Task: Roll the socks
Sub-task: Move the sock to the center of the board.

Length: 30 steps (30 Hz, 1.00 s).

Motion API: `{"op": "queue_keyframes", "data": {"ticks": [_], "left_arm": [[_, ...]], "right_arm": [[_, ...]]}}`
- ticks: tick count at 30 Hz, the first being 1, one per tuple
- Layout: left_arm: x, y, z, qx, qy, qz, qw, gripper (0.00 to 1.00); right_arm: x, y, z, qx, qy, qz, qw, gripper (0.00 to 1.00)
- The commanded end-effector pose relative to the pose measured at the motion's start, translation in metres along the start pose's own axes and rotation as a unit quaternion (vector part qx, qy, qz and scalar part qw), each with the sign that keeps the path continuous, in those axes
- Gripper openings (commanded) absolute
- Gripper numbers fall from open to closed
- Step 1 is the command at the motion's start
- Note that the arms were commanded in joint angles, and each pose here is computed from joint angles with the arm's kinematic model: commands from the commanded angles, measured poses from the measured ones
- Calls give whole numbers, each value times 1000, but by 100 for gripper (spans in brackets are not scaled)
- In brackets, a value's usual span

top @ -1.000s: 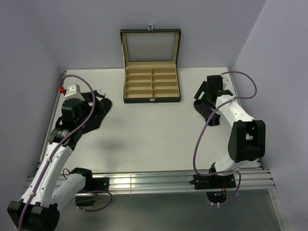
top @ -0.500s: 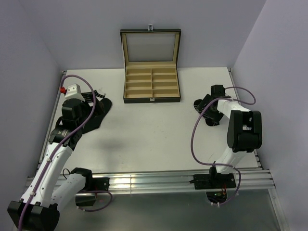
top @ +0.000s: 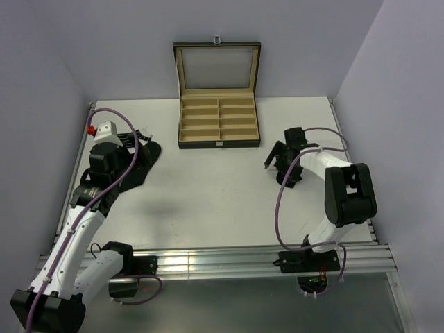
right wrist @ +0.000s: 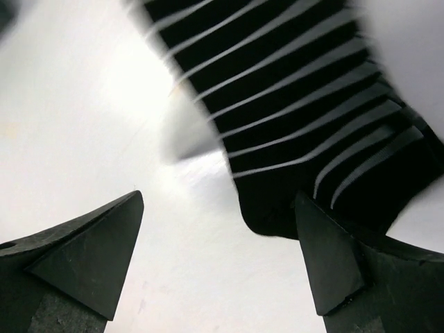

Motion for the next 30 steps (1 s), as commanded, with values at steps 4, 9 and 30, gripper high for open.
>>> {"op": "queue_keyframes", "data": {"ticks": [4,9,30], "left_arm": [[7,-3,-1,-6,4,-23,1000,99],[6,-4,-2,-8,3,-24,1000,99],[7,-7,1,0,3,-30,1000,99]], "right_arm": [[-72,-15,28,53,-15,66,996,97],[-133,-8,60,77,-82,119,986,97],[-142,-67,148,150,-320,38,935,91]]}}
Point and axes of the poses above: each gripper's point midway between its finger pads, its own y axis out along the fingers, its own z axis along the line the jaws close on, x = y × z, the point moved 7 cm from there along -y, back along the fingers, and after that the axes turned 13 degrees about y, right-handed, at the moved point
